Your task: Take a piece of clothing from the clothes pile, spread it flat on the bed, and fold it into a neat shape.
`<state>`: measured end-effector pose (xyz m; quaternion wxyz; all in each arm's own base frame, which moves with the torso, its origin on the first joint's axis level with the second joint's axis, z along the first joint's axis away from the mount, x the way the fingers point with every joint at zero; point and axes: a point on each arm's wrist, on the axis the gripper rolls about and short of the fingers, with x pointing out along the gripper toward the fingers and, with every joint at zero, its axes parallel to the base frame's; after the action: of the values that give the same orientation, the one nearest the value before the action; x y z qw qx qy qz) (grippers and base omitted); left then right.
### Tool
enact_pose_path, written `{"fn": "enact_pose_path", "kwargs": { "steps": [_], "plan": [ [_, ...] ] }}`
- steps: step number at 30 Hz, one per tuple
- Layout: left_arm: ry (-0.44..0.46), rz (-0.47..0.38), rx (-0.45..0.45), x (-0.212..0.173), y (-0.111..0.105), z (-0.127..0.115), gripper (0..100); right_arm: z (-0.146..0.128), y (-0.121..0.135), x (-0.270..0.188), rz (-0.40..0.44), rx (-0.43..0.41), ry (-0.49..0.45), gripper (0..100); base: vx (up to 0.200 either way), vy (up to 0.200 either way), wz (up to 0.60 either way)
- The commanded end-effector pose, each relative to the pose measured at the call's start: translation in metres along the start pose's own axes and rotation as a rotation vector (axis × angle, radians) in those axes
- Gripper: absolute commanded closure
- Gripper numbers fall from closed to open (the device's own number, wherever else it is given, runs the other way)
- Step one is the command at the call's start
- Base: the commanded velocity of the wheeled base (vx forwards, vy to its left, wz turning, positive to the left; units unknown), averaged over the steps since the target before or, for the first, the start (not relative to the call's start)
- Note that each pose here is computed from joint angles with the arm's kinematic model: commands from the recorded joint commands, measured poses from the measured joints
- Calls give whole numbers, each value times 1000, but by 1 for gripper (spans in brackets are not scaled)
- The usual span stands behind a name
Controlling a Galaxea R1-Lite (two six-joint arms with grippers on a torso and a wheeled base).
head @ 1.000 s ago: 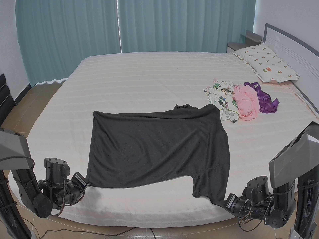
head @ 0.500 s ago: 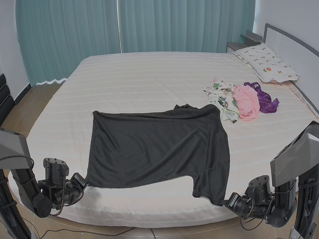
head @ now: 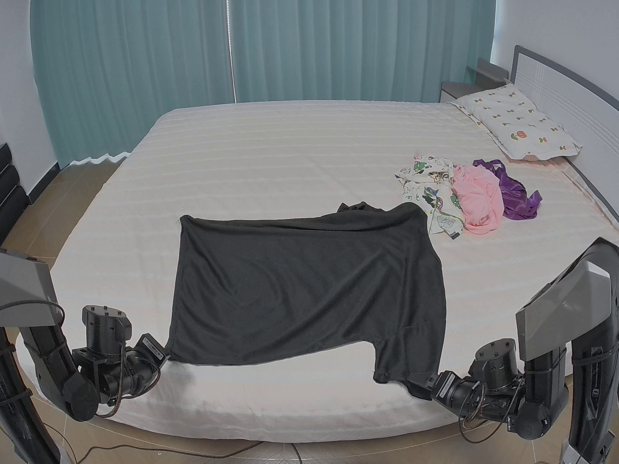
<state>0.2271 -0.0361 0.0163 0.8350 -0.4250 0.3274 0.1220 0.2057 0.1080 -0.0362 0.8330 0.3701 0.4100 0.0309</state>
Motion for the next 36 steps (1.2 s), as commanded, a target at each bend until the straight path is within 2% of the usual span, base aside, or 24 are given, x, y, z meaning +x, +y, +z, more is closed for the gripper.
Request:
{"fn": "enact_pose_path", "kwargs": {
  "steps": [1,3,4,9,13,19,25,26,36],
  "plan": [
    [-3,-2,-2,1,0,1,100,3,4,7,29,9,-14,0,0,0,0],
    [-2,-1,-2,1,0,1,100,3,5,6,35,9,-11,0,0,0,0],
    [-2,-1,-2,1,0,1,100,3,5,6,36,9,-10,100,0,0,0],
    [2,2,-2,1,0,0,100,4,4,3,32,12,-10,100,0,0,0],
    [52,-16,7,-1,2,-2,100,6,3,-5,28,18,-19,100,0,0,0],
    [76,6,60,-2,9,-5,100,7,0,-20,14,46,-22,100,0,0,0],
    [81,12,62,-1,10,-6,100,11,-3,-24,4,69,-37,100,0,0,0],
    [79,10,62,-1,10,-5,0,11,-3,-24,2,70,-37,100,0,0,0],
    [48,-32,53,7,-1,0,0,12,-4,-23,-3,73,-42,100,0,0,0]
  ]
}}
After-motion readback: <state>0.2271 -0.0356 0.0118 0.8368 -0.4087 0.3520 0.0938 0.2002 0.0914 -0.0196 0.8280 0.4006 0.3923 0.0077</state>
